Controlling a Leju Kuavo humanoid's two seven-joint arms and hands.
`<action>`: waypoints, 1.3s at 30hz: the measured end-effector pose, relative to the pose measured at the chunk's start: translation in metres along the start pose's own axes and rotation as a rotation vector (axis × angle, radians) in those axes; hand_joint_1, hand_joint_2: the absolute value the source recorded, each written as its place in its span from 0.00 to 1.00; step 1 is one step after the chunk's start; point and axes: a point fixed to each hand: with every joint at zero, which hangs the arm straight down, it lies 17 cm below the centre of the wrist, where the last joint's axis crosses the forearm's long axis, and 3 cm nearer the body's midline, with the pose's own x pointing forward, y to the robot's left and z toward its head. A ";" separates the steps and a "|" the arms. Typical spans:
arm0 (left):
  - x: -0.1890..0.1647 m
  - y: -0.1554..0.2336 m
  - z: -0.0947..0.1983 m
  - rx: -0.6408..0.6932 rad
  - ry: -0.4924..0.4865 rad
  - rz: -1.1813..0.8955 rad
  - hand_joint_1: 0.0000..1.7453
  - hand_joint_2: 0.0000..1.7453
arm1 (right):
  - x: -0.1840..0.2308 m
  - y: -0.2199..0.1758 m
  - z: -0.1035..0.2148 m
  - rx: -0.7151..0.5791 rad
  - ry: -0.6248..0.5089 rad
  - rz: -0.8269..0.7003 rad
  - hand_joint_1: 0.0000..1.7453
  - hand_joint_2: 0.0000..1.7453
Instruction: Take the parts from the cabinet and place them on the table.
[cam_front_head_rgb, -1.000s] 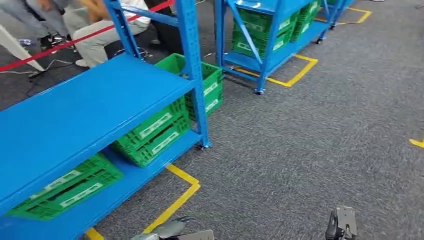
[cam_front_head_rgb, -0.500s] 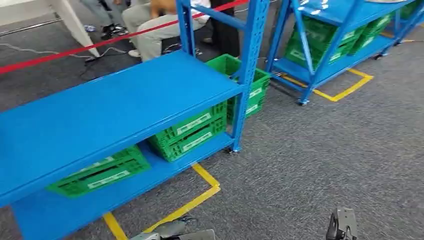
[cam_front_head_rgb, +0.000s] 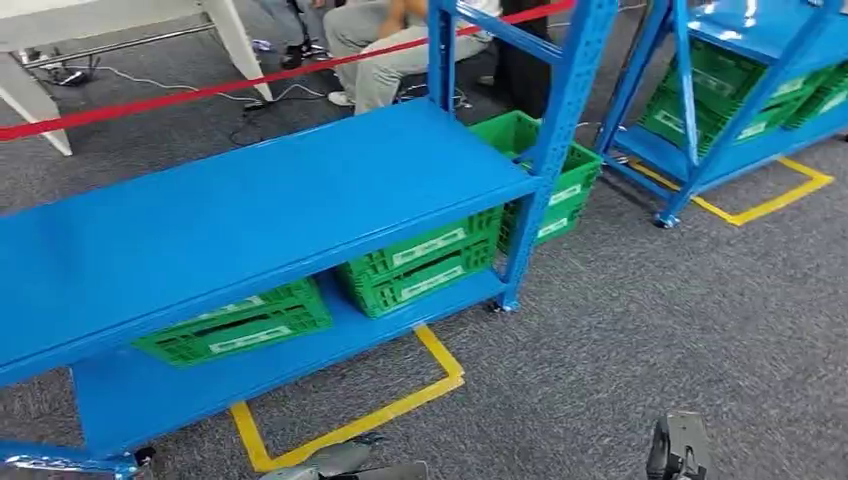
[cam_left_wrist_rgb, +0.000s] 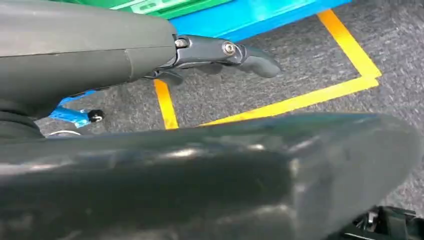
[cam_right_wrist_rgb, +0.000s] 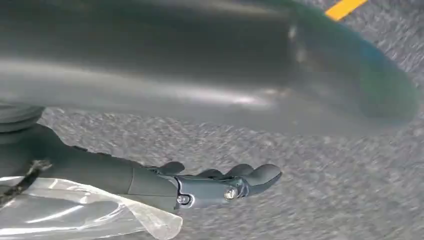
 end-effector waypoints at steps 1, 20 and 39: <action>0.001 0.001 0.000 0.002 -0.002 -0.002 0.00 0.00 | -0.001 0.000 0.000 0.000 0.001 0.002 0.00 0.00; 0.001 -0.004 0.001 -0.017 -0.008 -0.029 0.00 0.00 | 0.000 0.001 -0.001 0.007 0.002 0.013 0.00 0.00; 0.006 0.001 -0.001 -0.009 -0.020 -0.040 0.00 0.00 | 0.003 0.002 -0.002 0.010 -0.004 0.014 0.00 0.00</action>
